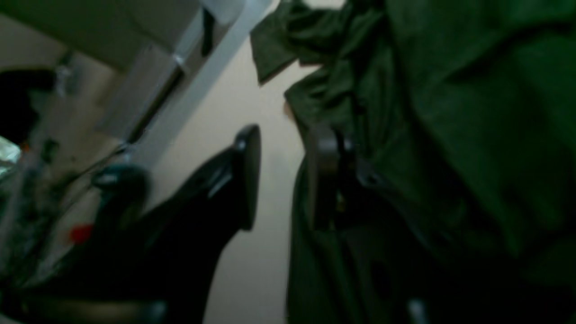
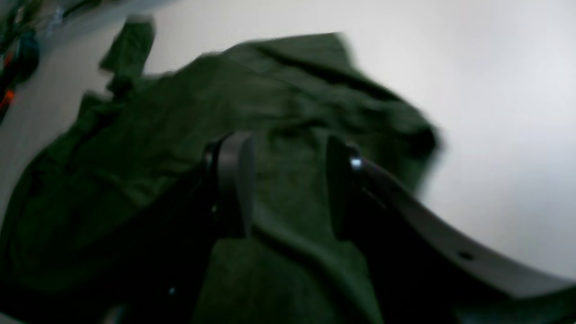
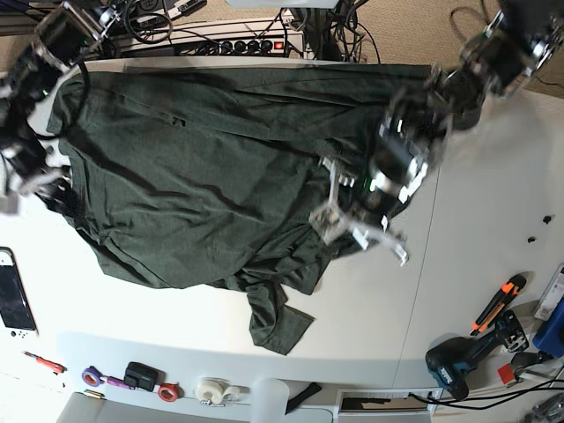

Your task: Layout the t-shirt on the table in an organized manner, then fold the t-shirt properly

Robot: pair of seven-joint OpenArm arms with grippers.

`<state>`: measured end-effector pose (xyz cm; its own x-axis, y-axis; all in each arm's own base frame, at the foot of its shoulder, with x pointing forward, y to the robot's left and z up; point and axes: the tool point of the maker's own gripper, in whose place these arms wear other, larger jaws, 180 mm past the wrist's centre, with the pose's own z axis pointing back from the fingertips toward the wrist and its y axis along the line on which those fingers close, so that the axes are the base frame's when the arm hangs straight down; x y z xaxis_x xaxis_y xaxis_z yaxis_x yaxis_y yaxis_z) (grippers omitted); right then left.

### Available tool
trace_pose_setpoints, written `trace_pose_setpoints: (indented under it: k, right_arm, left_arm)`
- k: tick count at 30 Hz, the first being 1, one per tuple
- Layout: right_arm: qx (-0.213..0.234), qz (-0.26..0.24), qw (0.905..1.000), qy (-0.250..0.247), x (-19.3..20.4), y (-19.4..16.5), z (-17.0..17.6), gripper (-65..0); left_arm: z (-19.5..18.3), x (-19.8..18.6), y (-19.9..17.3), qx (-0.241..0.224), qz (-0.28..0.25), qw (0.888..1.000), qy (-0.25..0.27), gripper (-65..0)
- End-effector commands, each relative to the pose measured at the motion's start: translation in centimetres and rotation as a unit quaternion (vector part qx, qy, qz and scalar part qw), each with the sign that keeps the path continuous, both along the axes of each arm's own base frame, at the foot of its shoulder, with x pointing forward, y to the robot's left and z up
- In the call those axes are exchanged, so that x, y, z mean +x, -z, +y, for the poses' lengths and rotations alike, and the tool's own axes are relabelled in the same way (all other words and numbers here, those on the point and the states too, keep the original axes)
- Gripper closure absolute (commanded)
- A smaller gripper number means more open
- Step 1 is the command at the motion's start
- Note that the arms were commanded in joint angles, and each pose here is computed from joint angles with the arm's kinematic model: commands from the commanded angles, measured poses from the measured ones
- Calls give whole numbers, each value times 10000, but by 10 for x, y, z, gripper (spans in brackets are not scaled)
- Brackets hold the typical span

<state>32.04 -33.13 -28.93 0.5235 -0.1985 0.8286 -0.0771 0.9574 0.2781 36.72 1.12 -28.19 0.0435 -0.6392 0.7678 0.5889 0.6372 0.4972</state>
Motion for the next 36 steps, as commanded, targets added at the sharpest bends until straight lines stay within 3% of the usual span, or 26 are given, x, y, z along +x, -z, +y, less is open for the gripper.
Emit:
trace_pose_setpoints:
  k: [1, 4, 7, 12, 15, 18, 24, 32, 36]
  right_arm:
    - [-179, -215, 9996, -108, 10, -15, 1, -260]
    - [-437, 37, 9979, -470, 17, 1, 23, -260]
    - [-633, 226, 9957, -629, 20, 15, 37, -260]
    - [-474, 206, 9968, -616, 24, 28, 56, -260]
    - [-268, 178, 9975, -634, 24, 33, 71, -260]
    - [-149, 184, 9976, -647, 24, 38, 81, -260]
    - [-24, 151, 9978, -647, 25, 41, 90, -260]
    - [-11, 177, 9977, -658, 25, 42, 91, -260]
    - [-8, 182, 9977, -660, 25, 42, 91, -260]
  left_arm:
    - [0, 21, -15, -195, -141, 9997, -47, -189]
    - [-2, 61, -4, -685, 500, 9964, -82, -189]
    - [1, 99, -4, -1504, 1178, 9814, -163, -189]
    - [16, 147, 5, -2912, 2199, 9290, -614, -192]
    - [24, 152, 32, -3357, 2750, 8974, -797, -254]
    - [35, 149, 59, -3620, 2916, 8784, -1112, -270]
    - [29, 135, 78, -3565, 3166, 8715, -1150, -270]
    - [-14, 131, 76, -3657, 3323, 8634, -1021, -269]
    - [-34, 129, 74, -3590, 3291, 8692, -856, -268]
